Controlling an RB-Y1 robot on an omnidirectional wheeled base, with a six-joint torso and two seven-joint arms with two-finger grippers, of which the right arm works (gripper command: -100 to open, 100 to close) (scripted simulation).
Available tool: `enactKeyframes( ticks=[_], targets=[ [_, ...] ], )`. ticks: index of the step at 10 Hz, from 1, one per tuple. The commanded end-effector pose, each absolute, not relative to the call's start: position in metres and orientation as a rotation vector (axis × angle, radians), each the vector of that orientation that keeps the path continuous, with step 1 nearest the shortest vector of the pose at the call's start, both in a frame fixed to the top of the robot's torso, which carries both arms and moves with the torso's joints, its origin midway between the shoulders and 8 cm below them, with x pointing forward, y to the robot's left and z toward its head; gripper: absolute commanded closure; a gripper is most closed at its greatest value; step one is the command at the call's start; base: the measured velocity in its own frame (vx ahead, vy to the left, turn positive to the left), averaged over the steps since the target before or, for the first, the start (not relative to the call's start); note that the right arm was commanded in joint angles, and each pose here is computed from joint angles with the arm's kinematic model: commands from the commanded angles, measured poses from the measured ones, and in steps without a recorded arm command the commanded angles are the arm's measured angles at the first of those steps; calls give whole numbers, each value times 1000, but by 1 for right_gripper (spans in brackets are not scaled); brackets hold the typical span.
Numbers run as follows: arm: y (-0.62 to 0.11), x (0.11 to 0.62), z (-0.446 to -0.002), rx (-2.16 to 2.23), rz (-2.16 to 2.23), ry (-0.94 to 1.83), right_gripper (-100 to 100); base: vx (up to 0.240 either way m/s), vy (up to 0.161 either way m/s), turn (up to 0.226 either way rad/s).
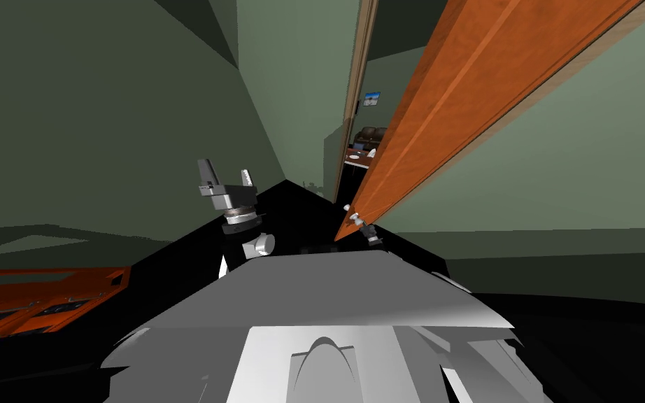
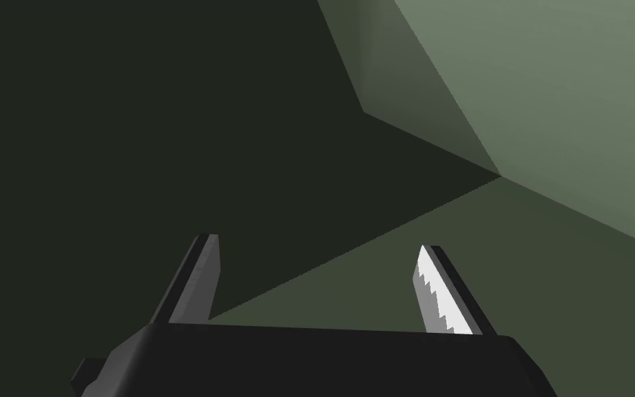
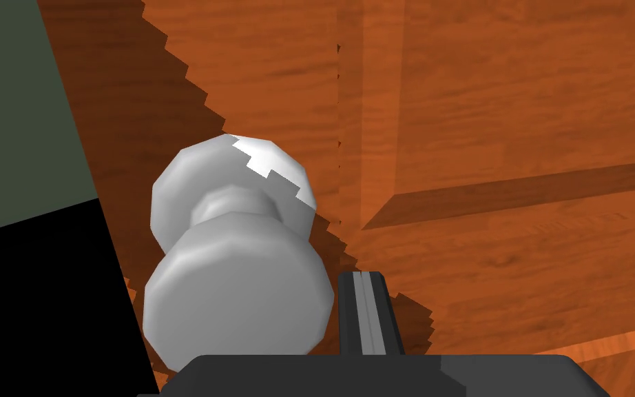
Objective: Pull the door open
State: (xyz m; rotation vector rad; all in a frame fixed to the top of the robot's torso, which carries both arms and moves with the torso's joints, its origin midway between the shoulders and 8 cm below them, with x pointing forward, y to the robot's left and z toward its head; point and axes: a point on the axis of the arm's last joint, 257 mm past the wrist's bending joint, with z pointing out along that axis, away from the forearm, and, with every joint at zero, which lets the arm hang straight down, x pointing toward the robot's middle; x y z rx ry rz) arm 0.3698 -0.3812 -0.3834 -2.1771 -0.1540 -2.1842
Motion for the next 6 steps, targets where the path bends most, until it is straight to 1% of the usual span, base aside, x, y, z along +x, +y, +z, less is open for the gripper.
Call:
enactKeyframes(
  ticks=[1, 3, 5, 6],
  targets=[
    [-354, 364, -391, -2144, -2147, -169, -100, -49, -33, 43],
    [-354, 364, -391, -2144, -2147, -169, -100, -21, -32, 13],
    [-354, 364, -391, -2144, -2147, -169, -100, 6, 6, -1],
    [-353, 363, -391, -2141, -2143, -173, -100, -41, -9, 31]
  ],
)
